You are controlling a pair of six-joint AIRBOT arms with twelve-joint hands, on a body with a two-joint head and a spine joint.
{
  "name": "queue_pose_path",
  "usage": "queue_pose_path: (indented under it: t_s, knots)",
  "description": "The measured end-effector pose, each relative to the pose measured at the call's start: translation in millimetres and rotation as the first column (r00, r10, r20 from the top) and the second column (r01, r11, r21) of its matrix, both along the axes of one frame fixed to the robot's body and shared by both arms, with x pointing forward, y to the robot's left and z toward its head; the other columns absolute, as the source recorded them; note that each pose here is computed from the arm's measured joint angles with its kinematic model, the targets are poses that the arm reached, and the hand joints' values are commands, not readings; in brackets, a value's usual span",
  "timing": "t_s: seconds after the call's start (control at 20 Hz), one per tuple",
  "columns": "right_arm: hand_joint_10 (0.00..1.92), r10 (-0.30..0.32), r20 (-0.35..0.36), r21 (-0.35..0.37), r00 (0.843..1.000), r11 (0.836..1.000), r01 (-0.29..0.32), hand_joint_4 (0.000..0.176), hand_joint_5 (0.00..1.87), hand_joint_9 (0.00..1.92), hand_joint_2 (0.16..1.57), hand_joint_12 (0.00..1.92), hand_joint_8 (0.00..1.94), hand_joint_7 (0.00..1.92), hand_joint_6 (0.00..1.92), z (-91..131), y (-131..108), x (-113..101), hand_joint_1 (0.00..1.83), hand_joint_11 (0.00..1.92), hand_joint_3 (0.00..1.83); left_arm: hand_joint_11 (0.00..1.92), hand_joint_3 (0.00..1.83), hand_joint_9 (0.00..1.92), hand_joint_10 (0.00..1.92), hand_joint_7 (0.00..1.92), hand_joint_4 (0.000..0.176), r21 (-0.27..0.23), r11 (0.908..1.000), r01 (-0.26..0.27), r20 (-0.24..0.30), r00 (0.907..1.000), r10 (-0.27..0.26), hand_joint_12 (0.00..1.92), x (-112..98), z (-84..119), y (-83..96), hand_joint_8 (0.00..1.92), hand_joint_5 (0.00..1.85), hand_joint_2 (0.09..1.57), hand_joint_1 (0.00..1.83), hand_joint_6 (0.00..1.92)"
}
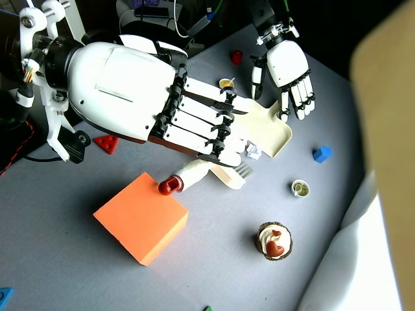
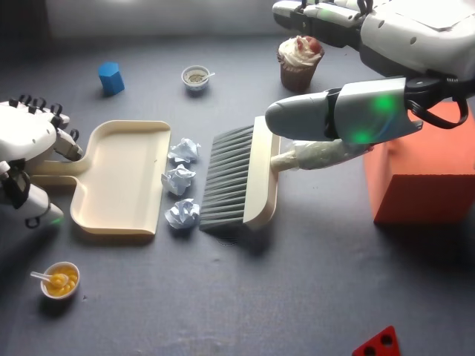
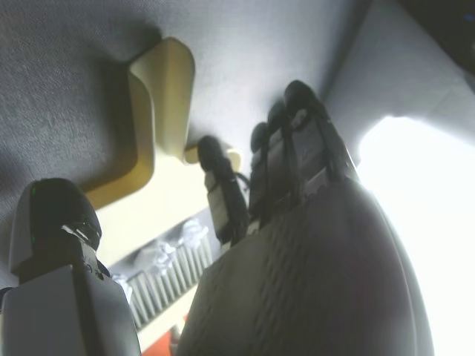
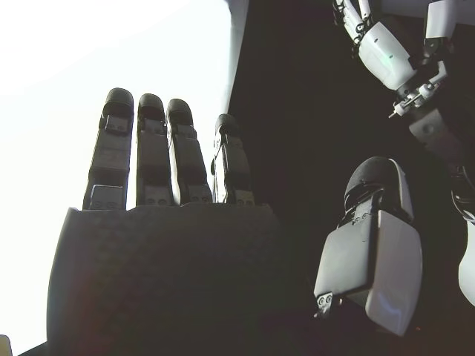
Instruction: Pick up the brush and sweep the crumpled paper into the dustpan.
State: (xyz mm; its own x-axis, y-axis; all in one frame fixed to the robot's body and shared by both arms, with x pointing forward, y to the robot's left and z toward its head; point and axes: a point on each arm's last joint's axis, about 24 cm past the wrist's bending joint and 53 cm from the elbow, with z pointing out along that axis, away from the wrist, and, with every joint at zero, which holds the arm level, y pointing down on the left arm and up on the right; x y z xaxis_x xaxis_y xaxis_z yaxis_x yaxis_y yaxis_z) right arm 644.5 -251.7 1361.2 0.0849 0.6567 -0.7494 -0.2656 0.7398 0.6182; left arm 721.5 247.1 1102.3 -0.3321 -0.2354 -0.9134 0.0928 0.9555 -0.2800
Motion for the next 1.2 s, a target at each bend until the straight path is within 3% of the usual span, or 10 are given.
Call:
queue_pose_path:
  t_s: [0.1, 0.2, 0.25, 0.3, 0.35, 0.55, 0.6, 0.65, 1.2]
  knots:
    - [0.01, 0.002, 0.000, -0.001, 1.000, 1.000, -0.002, 0.000, 0.05, 0.10, 0.90, 0.03, 0.02, 0.07, 0.01, 0.1, 0.9, -0.4, 0.00, 0.11, 0.00, 0.19, 0.01, 0.19, 0.01, 0.21, 0.096, 0.006, 1.0000, -0.002, -0.007, 1.0000, 0.002, 0.13, -1.8, -5.7, 0.4, 0.01, 0.60, 0.98, 0.85, 0.01]
    - [0.01, 0.001, 0.000, 0.000, 1.000, 1.000, -0.001, 0.000, 0.04, 0.09, 0.91, 0.02, 0.01, 0.06, 0.01, 0.1, 0.4, -0.4, 0.00, 0.10, 0.00, 0.20, 0.01, 0.20, 0.01, 0.22, 0.090, 0.004, 0.9999, -0.011, -0.001, 0.9999, 0.011, 0.13, -1.6, -6.8, 0.6, 0.01, 0.62, 1.00, 0.85, 0.02]
    - [0.01, 0.001, 0.001, -0.001, 1.000, 1.000, -0.001, 0.000, 0.04, 0.09, 0.91, 0.02, 0.01, 0.06, 0.01, 0.2, 0.7, -0.6, 0.00, 0.09, 0.00, 0.18, 0.01, 0.19, 0.01, 0.23, 0.059, 0.002, 0.9999, -0.013, 0.004, 0.9999, 0.013, 0.13, -1.0, -6.1, 0.0, 0.01, 0.65, 1.00, 0.90, 0.02]
    - [0.00, 0.002, 0.001, -0.001, 1.000, 1.000, -0.002, 0.000, 0.02, 0.08, 0.91, 0.02, 0.00, 0.05, 0.00, 0.2, 0.9, -0.6, 0.00, 0.09, 0.00, 0.17, 0.00, 0.20, 0.00, 0.24, 0.050, 0.003, 0.9999, -0.016, 0.008, 0.9998, 0.016, 0.13, -0.1, -5.6, 0.6, 0.00, 0.70, 1.02, 0.90, 0.01]
    - [0.01, 0.002, 0.001, -0.001, 1.000, 1.000, -0.002, 0.000, 0.04, 0.10, 0.90, 0.03, 0.01, 0.06, 0.01, 0.1, 1.1, -0.7, 0.00, 0.11, 0.00, 0.17, 0.00, 0.22, 0.00, 0.28, 0.000, 0.000, 0.9998, -0.018, 0.010, 0.9998, 0.018, 0.13, 0.2, -5.5, 0.3, 0.00, 0.88, 1.02, 1.01, 0.02]
    - [0.01, 0.001, 0.001, 0.000, 1.000, 1.000, -0.001, 0.000, 0.04, 0.10, 0.90, 0.03, 0.01, 0.07, 0.01, 0.3, 0.9, -0.7, 0.00, 0.11, 0.00, 0.18, 0.00, 0.23, 0.00, 0.29, 0.000, 0.001, 0.9999, -0.017, 0.023, 0.9996, 0.017, 0.14, 1.2, -4.3, -2.8, 0.00, 0.91, 1.02, 1.02, 0.02]
    - [0.01, 0.001, 0.002, -0.001, 1.000, 1.000, -0.001, 0.000, 0.06, 0.11, 0.91, 0.03, 0.01, 0.08, 0.01, 0.3, 0.9, -0.7, 0.00, 0.12, 0.00, 0.15, 0.00, 0.22, 0.00, 0.30, 0.000, 0.001, 0.9998, -0.018, 0.025, 0.9995, 0.018, 0.14, 1.4, -3.8, -2.5, 0.01, 1.07, 1.06, 1.13, 0.61]
    - [0.00, 0.002, 0.002, -0.001, 1.000, 1.000, -0.002, 0.000, 0.03, 0.09, 0.91, 0.02, 0.00, 0.05, 0.00, 0.5, 1.6, -1.2, 0.00, 0.10, 0.00, 0.18, 0.00, 0.26, 0.01, 0.34, 0.000, 0.000, 0.9998, -0.021, 0.028, 0.9994, 0.021, 0.17, 1.6, -3.2, -2.1, 0.01, 1.07, 1.07, 1.16, 0.77]
    - [0.01, 0.018, 0.002, -0.003, 1.000, 1.000, -0.018, 0.000, 0.01, 0.06, 0.91, 0.01, 0.00, 0.03, 0.00, -0.6, 11.2, -1.4, 0.00, 0.05, 0.00, 0.16, 0.00, 0.26, 0.00, 0.32, 0.000, 0.009, 0.9998, -0.018, 0.037, 0.9992, 0.017, 0.24, 1.3, -2.3, -2.9, 0.00, 1.06, 1.08, 1.14, 0.84]
